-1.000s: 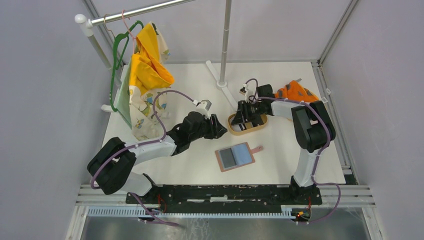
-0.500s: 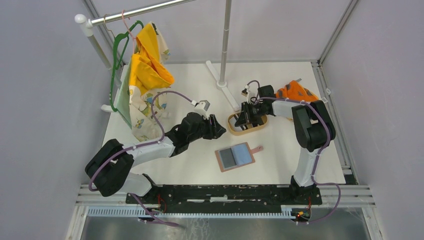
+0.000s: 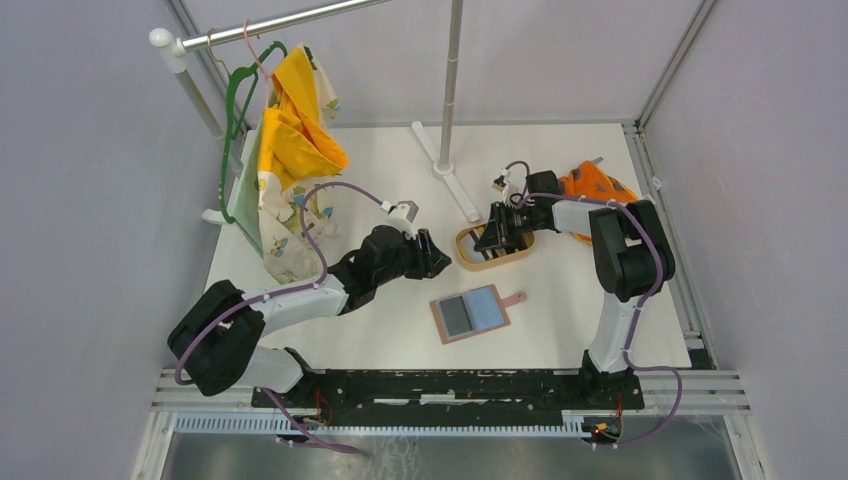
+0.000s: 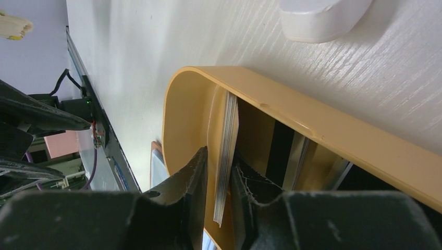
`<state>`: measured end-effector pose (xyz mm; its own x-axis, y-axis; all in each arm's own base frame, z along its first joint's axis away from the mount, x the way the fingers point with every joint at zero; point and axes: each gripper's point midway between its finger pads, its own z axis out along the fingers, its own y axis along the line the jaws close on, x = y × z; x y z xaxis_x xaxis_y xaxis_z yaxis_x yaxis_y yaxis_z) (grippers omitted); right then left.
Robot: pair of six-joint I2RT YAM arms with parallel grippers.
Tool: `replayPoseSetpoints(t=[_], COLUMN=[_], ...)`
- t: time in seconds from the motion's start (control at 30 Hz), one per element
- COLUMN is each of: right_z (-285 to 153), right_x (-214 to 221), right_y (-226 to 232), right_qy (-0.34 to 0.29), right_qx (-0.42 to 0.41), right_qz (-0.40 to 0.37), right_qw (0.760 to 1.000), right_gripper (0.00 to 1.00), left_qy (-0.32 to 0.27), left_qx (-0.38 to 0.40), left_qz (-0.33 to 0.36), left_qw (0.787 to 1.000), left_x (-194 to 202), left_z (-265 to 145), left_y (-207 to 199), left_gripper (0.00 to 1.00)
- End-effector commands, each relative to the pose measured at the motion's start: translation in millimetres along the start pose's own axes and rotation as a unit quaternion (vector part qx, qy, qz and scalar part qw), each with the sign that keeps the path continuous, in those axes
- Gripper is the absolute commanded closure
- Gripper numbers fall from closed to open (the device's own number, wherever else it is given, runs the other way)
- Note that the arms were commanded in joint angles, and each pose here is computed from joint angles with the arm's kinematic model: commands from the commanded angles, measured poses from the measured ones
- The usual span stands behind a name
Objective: Put the credit cards into the card holder
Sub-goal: Pick up the credit card from the storage box.
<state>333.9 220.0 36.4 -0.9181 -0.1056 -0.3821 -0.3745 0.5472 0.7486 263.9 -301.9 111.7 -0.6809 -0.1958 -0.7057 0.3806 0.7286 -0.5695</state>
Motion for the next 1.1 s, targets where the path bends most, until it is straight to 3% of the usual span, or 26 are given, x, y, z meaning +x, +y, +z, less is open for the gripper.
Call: replayPoseSetpoints(t=[0.0, 0.63, 1.07], right_z=[-1.8, -22.1, -32.5], right_x=[-6.1, -17.5, -20.7], right_y=[6.6, 2.1, -6.9], right_qy=[-0.01, -0.04, -0.054], right_qx=[-0.025, -0.035, -0.027], right_qz=[-0.006, 0.011, 0.025], right_qw=[1.0, 0.999, 0.998], right_gripper=[0.73, 0.72, 0.77], left_qy=[-0.022, -0.024, -0.031], left_qx=[0.01, 0.012, 0.02], left_qz=[0.025, 0.026, 0.027], left_qw=[0.999, 0.999, 0.999], left_x=[-11.8, -12.6, -17.5], left_z=[-4.5, -6.5, -10.6], left_y=[-5.0, -6.2, -11.4], left_gripper=[0.47, 0.47, 0.47])
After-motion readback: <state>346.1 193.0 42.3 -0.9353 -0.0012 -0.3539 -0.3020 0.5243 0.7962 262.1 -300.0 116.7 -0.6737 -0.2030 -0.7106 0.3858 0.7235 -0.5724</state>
